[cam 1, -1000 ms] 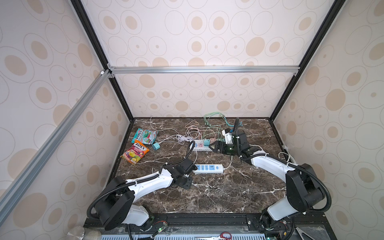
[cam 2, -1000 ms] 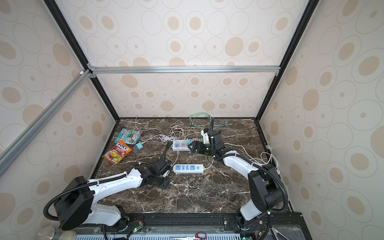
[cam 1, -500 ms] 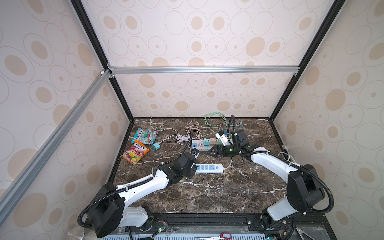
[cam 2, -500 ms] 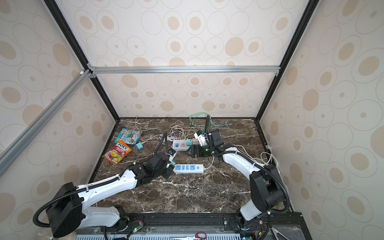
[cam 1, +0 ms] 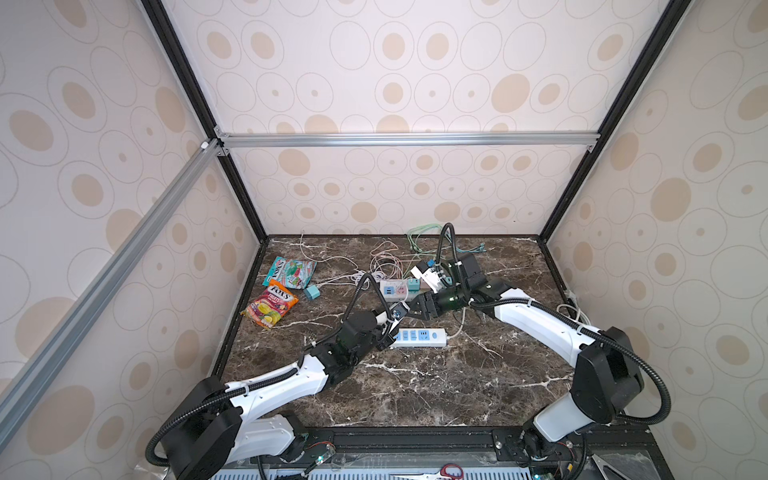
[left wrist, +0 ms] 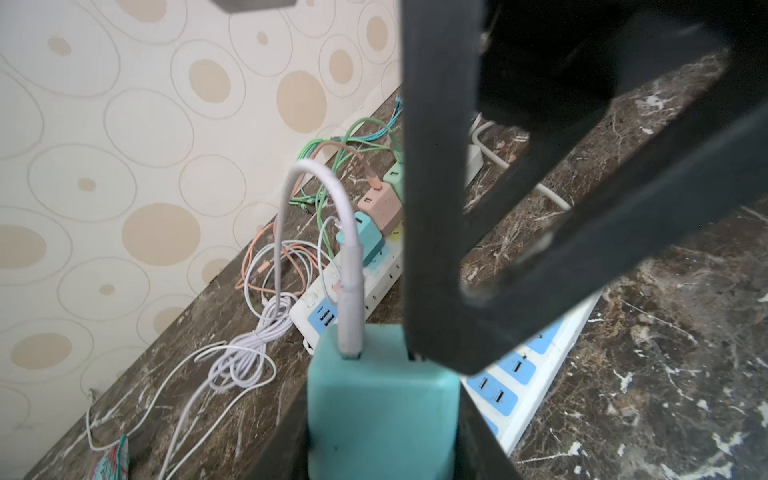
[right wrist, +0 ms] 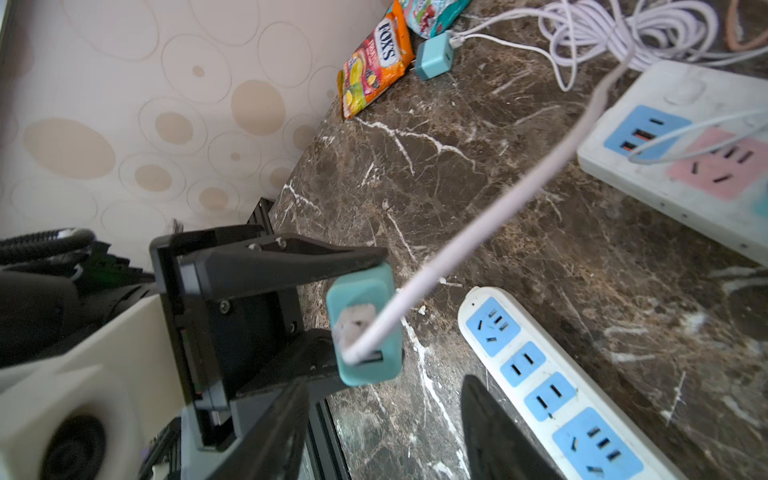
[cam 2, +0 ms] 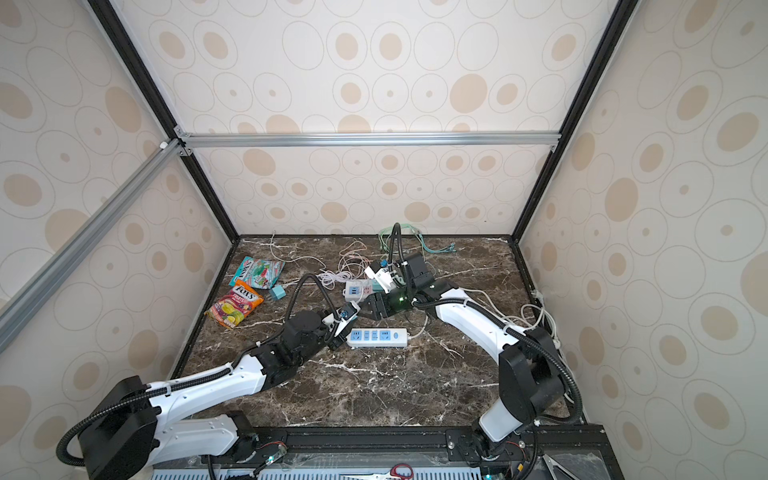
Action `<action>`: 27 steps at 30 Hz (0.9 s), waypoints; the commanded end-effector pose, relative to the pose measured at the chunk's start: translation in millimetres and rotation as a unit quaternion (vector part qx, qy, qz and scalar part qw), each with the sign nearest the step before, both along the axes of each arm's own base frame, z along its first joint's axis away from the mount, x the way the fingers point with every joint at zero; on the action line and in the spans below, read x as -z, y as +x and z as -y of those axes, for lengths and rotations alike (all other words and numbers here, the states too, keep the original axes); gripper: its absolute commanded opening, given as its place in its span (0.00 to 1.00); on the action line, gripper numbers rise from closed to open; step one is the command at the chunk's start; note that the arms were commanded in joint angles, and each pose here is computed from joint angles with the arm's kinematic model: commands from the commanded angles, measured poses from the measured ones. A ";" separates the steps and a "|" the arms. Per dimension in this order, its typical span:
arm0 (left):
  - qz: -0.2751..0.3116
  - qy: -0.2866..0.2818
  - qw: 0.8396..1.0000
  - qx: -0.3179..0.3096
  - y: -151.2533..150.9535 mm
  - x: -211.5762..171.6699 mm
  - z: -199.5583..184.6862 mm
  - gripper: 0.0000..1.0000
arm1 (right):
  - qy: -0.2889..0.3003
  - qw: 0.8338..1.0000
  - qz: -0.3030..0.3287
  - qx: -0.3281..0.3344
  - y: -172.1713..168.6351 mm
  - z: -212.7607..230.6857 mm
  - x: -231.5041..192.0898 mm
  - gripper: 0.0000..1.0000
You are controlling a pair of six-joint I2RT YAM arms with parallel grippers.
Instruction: Insert the plug
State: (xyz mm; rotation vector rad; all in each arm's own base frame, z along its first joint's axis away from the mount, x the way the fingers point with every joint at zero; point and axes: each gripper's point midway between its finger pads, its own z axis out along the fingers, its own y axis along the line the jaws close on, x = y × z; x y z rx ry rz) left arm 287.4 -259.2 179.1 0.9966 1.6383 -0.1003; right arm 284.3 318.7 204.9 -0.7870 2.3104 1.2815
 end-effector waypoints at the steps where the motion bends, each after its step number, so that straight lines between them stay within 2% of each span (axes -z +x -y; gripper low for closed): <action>1: 0.077 -0.019 0.996 0.030 0.5 -40.2 10.6 0.00 | 0.022 0.999 0.003 -0.040 -10.4 -12.7 -9.5 0.56; 5: 0.089 -0.026 0.995 0.043 -4.6 -44.2 11.4 0.00 | 0.006 0.999 0.008 -0.038 -8.2 -14.6 -3.5 0.53; 13: 0.095 -0.031 0.993 0.064 -10.4 -49.3 15.1 0.00 | 0.008 0.999 0.018 -0.026 0.1 -23.8 -9.8 0.40; 14: 0.094 -0.034 0.993 0.068 -12.0 -49.6 16.2 0.00 | 0.007 1.000 0.022 -0.020 3.2 -24.0 -11.1 0.36; 17: 0.090 -0.047 0.992 0.072 -14.4 -51.7 15.9 0.00 | 0.002 0.999 0.047 -0.003 11.4 -22.1 -19.0 0.16; 18: 0.091 -0.054 0.992 0.068 -13.7 -54.6 14.3 0.09 | 0.004 0.998 0.058 -0.004 11.3 -21.3 -24.9 0.08; 19: 0.092 -0.063 0.992 0.056 -11.3 -58.0 10.6 0.26 | 0.007 0.997 0.074 -0.008 10.6 -20.3 -32.8 0.01; 21: 0.095 -0.089 0.992 0.009 -0.6 -67.0 -3.8 0.65 | 0.011 0.994 0.107 -0.014 8.9 -17.5 -48.1 0.00; 22: 0.096 -0.112 0.989 -0.031 7.8 -74.7 -16.5 0.81 | 0.012 0.992 0.128 -0.018 7.6 -15.6 -57.5 0.00; 24: 0.085 -0.150 0.982 -0.080 23.0 -85.3 -38.8 0.92 | 0.015 0.985 0.167 -0.032 3.2 -12.1 -76.5 0.00; 27: 0.054 -0.190 0.970 -0.141 49.2 -91.4 -72.9 0.98 | 0.023 0.975 0.215 -0.059 -6.4 -8.4 -103.2 0.00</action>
